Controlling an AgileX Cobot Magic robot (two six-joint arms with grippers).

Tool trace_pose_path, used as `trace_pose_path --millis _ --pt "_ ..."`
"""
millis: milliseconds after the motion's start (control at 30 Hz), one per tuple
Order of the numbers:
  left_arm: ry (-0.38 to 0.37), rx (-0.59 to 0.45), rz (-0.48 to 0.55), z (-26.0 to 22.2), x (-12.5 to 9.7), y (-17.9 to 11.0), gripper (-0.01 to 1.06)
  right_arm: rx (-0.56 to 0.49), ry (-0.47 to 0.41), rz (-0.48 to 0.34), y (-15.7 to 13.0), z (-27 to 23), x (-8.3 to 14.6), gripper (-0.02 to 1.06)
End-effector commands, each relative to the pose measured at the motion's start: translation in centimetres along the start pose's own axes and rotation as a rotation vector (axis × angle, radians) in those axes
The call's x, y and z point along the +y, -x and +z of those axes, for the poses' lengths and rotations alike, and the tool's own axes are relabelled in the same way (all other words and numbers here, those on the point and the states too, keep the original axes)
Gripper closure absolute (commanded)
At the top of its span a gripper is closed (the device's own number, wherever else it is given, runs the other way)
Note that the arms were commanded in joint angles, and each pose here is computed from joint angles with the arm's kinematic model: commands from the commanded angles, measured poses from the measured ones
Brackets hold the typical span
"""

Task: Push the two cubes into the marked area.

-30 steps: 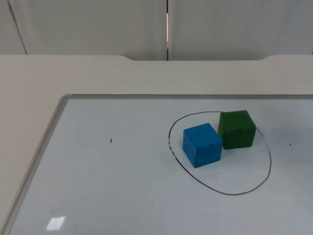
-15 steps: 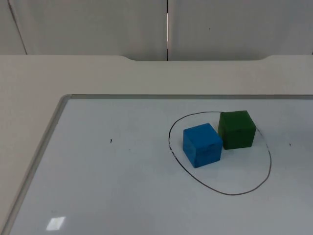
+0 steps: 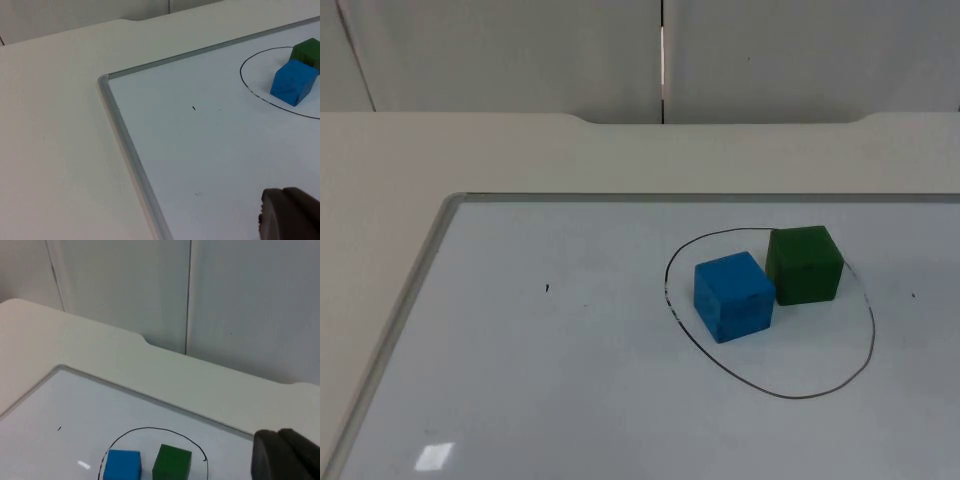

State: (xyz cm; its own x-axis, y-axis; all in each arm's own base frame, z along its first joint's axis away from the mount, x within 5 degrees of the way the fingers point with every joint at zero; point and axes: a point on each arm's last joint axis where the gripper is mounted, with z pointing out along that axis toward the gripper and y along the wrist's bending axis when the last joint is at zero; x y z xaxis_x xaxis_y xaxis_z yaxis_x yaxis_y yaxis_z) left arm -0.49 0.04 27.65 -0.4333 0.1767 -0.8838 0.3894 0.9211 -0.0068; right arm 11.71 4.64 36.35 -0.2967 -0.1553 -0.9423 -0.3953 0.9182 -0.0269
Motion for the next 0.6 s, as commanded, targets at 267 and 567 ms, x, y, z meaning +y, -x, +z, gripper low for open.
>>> trace_pose_path --millis 267,567 --pt "0.005 0.005 0.0 0.1 0.0 -0.2 1.05 0.003 -0.001 -0.007 -3.9 -2.7 0.3 1.05" --pt "0.005 0.005 0.0 0.1 0.0 -0.2 1.05 0.053 0.018 -0.007 -7.4 -5.9 0.9 1.05"
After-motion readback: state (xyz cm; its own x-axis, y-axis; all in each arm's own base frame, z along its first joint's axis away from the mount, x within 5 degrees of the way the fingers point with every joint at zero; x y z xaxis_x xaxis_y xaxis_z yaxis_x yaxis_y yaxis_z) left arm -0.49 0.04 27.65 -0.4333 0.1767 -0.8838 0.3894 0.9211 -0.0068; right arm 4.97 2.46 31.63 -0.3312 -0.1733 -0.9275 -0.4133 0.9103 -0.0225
